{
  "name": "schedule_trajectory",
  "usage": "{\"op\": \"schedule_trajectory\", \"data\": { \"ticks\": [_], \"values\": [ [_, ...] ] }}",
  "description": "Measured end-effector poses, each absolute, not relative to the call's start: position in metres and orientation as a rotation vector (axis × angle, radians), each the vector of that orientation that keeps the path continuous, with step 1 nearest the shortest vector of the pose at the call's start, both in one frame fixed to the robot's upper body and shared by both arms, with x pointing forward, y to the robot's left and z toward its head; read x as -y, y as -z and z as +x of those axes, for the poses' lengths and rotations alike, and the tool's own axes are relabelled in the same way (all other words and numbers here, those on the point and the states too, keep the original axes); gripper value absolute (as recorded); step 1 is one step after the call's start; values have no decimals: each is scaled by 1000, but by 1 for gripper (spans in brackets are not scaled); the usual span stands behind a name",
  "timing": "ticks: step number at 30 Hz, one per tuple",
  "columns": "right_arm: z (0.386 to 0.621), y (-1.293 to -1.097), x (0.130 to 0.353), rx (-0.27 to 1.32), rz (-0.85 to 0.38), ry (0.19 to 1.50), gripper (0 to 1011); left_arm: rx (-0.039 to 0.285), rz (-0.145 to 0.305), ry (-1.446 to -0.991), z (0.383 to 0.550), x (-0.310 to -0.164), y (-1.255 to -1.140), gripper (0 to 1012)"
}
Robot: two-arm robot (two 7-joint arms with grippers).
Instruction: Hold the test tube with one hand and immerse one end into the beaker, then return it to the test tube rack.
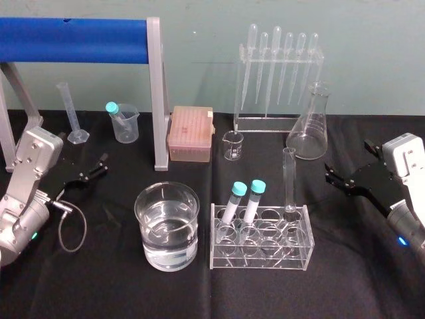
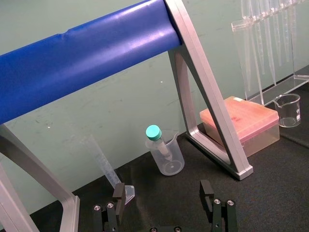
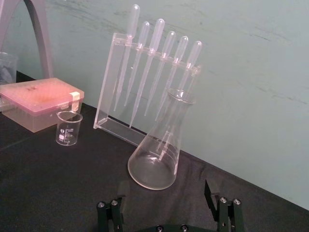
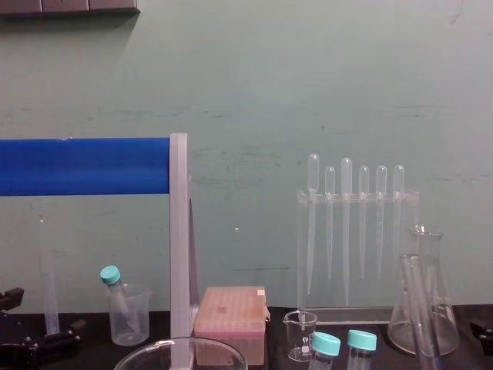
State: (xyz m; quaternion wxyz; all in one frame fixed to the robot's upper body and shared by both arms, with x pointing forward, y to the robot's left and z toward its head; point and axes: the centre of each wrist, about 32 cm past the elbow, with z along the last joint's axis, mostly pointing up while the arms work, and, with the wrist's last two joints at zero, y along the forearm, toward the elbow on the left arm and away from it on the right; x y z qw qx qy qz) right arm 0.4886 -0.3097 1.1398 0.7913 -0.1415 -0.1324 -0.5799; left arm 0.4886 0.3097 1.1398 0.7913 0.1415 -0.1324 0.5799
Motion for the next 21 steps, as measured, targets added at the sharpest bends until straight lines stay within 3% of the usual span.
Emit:
{"op": "schedule_trajectory", "data": {
  "ticks": [21],
  "values": [
    [489,-1140,310,285,-304,1248,1003,285,304,-1248,489,-310,-1140,1000]
  ]
}}
